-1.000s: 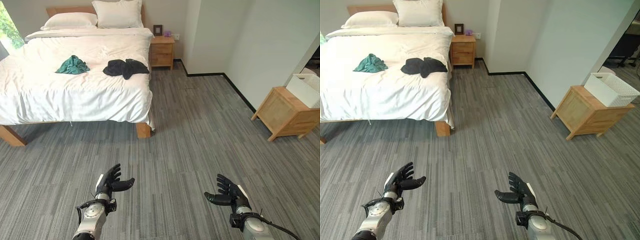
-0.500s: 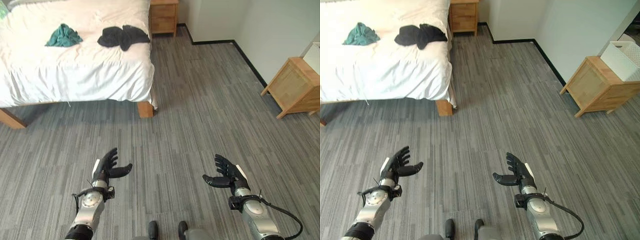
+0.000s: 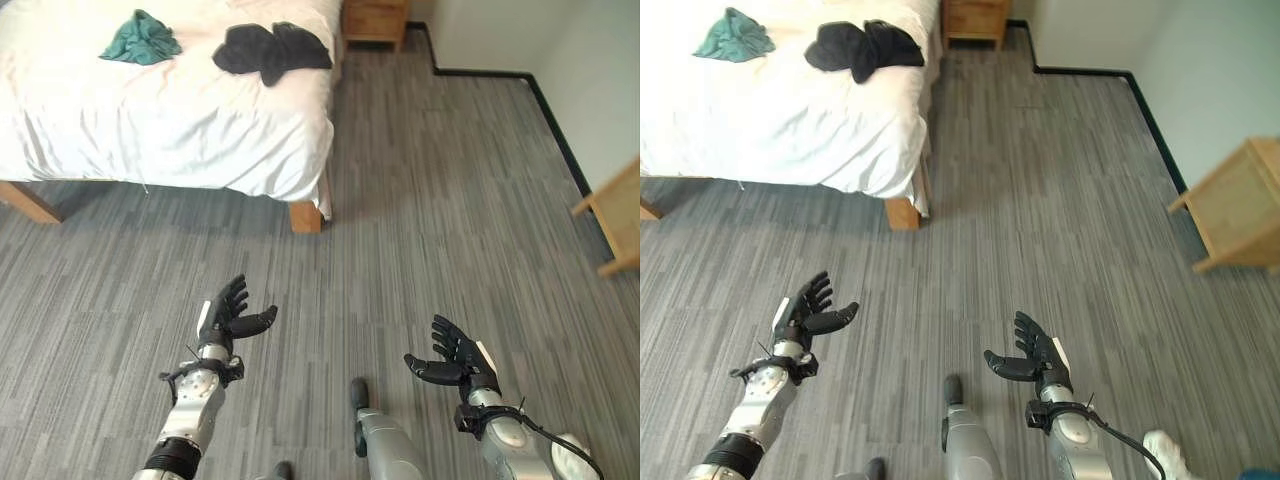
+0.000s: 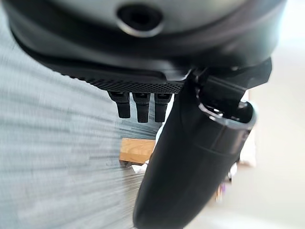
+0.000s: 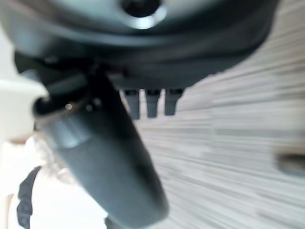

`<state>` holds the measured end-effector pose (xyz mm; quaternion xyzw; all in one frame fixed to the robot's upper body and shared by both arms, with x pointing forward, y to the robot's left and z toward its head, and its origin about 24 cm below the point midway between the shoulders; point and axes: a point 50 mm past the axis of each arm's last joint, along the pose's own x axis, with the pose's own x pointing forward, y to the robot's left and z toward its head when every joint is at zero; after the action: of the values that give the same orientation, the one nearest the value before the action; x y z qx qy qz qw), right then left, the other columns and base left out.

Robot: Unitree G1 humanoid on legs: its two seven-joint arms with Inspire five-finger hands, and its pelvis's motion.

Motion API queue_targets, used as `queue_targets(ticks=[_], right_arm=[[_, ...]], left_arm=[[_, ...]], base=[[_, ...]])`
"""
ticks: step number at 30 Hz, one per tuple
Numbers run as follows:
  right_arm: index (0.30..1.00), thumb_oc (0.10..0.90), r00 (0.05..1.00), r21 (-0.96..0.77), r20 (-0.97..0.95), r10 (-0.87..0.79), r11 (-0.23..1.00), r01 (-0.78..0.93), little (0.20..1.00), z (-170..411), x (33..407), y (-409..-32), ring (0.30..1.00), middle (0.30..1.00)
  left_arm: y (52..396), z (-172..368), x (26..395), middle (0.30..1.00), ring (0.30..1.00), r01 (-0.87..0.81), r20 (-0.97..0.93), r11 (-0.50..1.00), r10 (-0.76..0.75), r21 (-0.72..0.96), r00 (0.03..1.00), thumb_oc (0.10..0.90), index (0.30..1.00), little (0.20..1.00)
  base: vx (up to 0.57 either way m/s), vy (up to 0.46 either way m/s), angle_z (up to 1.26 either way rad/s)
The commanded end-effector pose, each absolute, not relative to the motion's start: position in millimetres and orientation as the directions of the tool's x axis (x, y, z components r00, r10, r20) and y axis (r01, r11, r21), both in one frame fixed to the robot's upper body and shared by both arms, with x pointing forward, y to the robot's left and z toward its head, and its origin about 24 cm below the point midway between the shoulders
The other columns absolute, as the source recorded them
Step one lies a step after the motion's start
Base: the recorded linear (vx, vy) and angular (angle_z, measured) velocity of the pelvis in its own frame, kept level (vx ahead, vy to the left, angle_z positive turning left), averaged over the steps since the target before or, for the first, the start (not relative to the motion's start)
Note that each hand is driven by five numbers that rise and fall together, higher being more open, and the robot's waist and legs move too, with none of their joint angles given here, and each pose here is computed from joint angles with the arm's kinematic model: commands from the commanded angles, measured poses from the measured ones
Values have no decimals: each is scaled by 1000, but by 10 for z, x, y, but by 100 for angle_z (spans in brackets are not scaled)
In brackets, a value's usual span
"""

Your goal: Pick up bed clothes into laundry basket.

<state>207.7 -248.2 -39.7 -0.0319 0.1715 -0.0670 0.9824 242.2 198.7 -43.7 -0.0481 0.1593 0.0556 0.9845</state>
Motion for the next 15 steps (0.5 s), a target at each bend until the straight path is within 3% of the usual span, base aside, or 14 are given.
queue_targets(ticks=[1,6,15], right_arm=[[900,800,989,-73,-7,-146,987,145,900,260,2487,-2564,900,900],[900,800,987,-123,75,-145,981,153,900,517,2623,-2644,900,900],[900,800,989,-153,148,-9,988,32,900,714,2685,-2467,900,900]], left_arm=[[2048,305,2930,900,900,-105,-1,982,106,-156,994,800,900,900],[1999,392,2966,900,900,-58,28,982,64,-182,998,800,900,900],[1950,520,2791,900,900,159,97,979,-147,-130,984,800,900,900]], base=[[443,-546,19],[602,-327,19],[639,-14,-32]])
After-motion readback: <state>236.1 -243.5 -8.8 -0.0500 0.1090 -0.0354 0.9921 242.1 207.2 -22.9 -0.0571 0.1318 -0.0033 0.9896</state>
